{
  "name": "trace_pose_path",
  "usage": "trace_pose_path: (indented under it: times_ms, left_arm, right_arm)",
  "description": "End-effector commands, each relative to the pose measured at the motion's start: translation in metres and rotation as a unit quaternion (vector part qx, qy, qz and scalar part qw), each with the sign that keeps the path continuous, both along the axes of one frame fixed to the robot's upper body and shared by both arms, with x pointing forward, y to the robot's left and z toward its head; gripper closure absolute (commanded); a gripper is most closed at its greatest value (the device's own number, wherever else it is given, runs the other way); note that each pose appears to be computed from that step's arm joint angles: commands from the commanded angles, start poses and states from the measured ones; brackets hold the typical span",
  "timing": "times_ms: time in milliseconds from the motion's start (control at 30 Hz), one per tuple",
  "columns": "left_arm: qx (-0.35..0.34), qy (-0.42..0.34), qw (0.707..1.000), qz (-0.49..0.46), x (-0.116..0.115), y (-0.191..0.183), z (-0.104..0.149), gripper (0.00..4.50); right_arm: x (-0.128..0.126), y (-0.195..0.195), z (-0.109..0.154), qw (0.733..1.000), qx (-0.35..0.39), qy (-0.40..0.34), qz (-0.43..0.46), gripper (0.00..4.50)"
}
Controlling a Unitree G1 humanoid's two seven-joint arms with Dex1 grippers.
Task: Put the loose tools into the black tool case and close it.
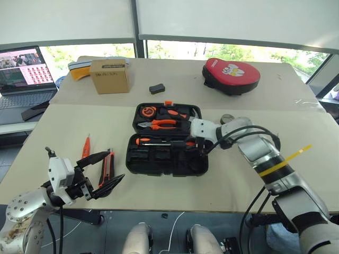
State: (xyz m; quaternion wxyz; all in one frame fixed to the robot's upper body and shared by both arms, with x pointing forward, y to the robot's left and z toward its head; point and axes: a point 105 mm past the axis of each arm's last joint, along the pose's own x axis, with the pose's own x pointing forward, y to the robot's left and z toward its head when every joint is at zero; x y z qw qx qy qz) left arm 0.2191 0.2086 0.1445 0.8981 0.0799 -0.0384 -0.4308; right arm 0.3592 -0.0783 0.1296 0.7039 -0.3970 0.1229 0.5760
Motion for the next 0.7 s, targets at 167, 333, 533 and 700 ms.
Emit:
trace_pose_path:
  times_ms: [167, 333, 533, 700]
  left_arm:
    - [0.012, -0.021, 1.000, 0.002, -0.003, 0.004, 0.007, 0.00]
    - [0.012, -0.022, 1.000, 0.006, -0.002, 0.006, 0.005, 0.00]
    - [0.011, -0.024, 1.000, 0.013, -0.002, 0.008, 0.005, 0.00]
    - [0.009, -0.025, 0.999, 0.019, -0.002, 0.009, 0.003, 0.00]
  right_arm:
    - [0.006, 0.003, 0.007, 0.999, -0.024, -0.021, 0.018, 3.48]
    - [0.010, 0.009, 0.027, 0.998, 0.017, -0.059, 0.029, 1.49]
    - [0.001, 0.007, 0.053, 0.994, 0.080, -0.041, 0.056, 0.87]
    - [-0.003, 0.020, 0.046, 0.989, 0.131, -0.016, 0.065, 2.41]
